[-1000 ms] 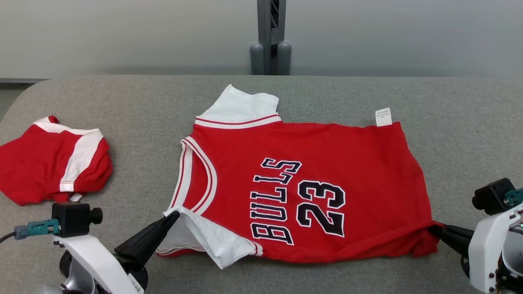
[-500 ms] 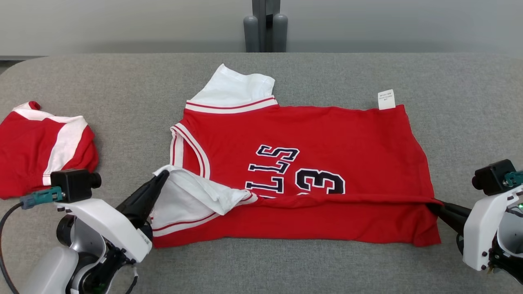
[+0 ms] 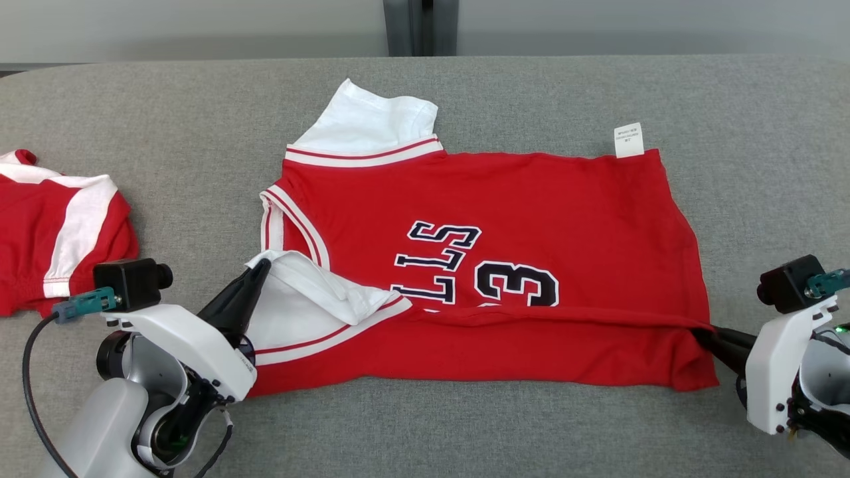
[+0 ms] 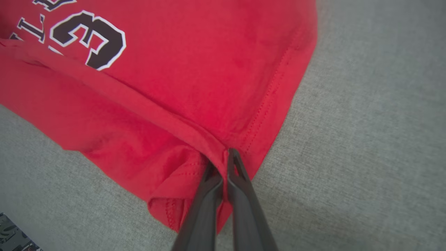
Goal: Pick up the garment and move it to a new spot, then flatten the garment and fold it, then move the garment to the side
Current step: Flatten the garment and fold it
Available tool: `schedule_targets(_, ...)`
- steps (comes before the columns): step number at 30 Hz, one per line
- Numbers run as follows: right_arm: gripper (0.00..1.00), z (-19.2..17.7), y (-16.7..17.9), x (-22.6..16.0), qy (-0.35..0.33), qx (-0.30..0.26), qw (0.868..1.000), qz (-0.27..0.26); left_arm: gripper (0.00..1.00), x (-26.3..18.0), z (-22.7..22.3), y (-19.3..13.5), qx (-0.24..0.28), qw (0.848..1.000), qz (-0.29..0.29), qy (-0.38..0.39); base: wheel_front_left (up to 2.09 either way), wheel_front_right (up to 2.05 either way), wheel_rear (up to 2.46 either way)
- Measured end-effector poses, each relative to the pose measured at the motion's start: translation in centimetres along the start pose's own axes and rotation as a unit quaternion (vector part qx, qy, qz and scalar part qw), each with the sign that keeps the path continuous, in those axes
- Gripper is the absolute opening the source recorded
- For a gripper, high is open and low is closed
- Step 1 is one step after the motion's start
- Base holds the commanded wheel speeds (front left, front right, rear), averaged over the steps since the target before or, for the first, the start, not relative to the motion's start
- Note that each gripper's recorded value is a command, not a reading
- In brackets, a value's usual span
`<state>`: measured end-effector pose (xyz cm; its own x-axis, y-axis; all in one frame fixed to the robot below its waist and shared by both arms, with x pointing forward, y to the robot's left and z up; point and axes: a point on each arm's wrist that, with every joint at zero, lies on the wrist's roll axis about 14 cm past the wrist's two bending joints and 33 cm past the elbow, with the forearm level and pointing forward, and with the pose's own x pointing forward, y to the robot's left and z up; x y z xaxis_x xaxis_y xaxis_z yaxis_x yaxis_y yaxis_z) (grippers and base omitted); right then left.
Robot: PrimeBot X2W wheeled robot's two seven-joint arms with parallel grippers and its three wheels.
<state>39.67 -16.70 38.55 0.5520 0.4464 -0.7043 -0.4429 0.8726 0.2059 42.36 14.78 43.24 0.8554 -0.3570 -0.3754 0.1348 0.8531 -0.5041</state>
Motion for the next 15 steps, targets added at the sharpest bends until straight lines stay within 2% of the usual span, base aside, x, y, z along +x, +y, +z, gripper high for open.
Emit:
schedule_targets(1, 1.0, 0.1, -0.3, 0.1, -0.002, 0.002, 1.0, -0.004, 1.0, 0.1, -0.2, 0.1, 0.001, 1.0, 0.003, 0.002, 0.0, 0.0, 0.0)
schedule_targets(8, 1.0, 1.1, -0.5, 0.5, -0.023, -0.002, 1.0, -0.011, 1.0, 0.4, -0.2, 0.7, 0.009, 1.0, 0.018, -0.009, 0.0, 0.0, 0.0)
schedule_targets(15, 1.0, 4.8, -1.5, -0.8, -0.127, -0.007, 0.991, -0.041, 1.0, -0.7, 2.3, 0.5, 0.028, 0.996, 0.029, -0.083, 0.0, 0.0, 0.0)
